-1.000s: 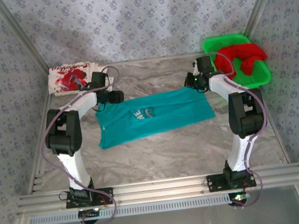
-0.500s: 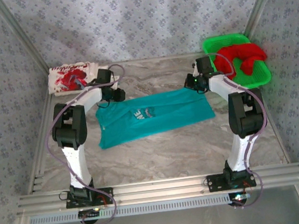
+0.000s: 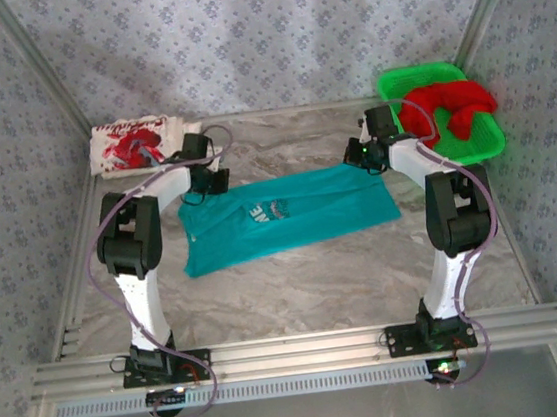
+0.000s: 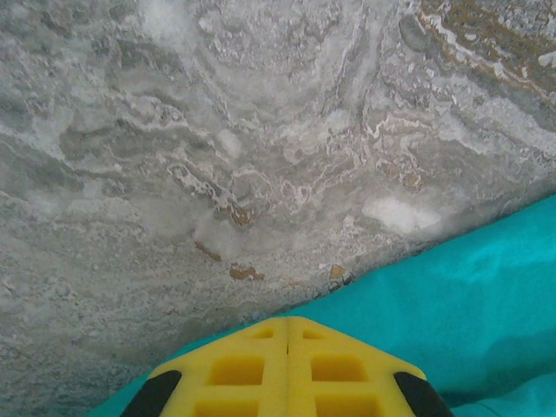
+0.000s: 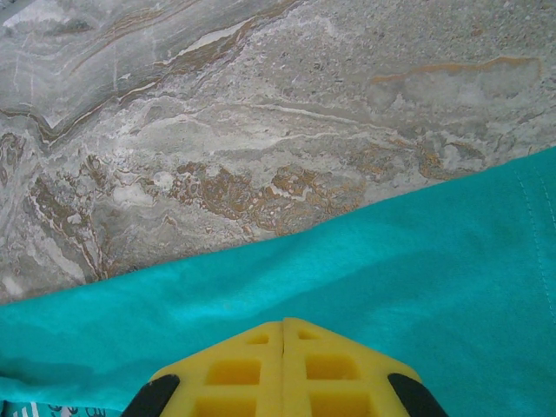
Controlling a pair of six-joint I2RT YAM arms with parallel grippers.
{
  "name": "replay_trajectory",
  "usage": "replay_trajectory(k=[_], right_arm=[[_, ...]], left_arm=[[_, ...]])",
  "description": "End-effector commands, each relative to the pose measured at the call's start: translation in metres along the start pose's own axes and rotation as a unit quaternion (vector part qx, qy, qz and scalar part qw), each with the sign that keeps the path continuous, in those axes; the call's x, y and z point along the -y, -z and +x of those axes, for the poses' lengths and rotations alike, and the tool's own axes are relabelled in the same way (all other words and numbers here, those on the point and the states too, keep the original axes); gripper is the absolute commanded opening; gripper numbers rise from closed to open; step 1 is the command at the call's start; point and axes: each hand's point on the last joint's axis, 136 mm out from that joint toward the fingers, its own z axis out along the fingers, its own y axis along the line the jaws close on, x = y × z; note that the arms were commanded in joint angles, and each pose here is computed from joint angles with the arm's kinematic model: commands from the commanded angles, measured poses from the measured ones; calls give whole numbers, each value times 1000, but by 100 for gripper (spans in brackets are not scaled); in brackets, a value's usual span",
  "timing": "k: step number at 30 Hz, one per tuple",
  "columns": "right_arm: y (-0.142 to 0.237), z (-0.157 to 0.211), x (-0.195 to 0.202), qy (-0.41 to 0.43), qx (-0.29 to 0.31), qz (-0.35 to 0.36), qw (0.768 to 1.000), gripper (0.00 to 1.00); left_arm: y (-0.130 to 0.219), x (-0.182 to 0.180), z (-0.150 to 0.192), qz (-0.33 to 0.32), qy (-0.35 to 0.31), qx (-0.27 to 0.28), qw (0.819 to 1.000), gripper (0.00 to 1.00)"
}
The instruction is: Fold and stack the t-shirts
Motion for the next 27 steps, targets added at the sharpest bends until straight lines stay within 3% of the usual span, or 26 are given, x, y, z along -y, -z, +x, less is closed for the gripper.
replay_trajectory(k=[1,12,20,23,25,27], right_arm=[[9,-3,5,2,5,14,1000,6],[5,-2,5,0,1,8,1000,6],[4,-2,6,-6,1,4,1000,2],[3,-2,5,-8,0,0,1000,4],[2,-3,4,-10,0,-4,1000,5],[0,-2,3,-11,-2,-8,1000,6]], left_arm=[[24,17,-3,12,7,24,1000,0],[54,19,13,-38,53,23,998,0],[65,51,32,-28,48,26,998,0],[69,42,39,-59,59,19,996,0],[70,28,41,-87,61,22,994,20],[69,21,37,-91,66,27,993,33]])
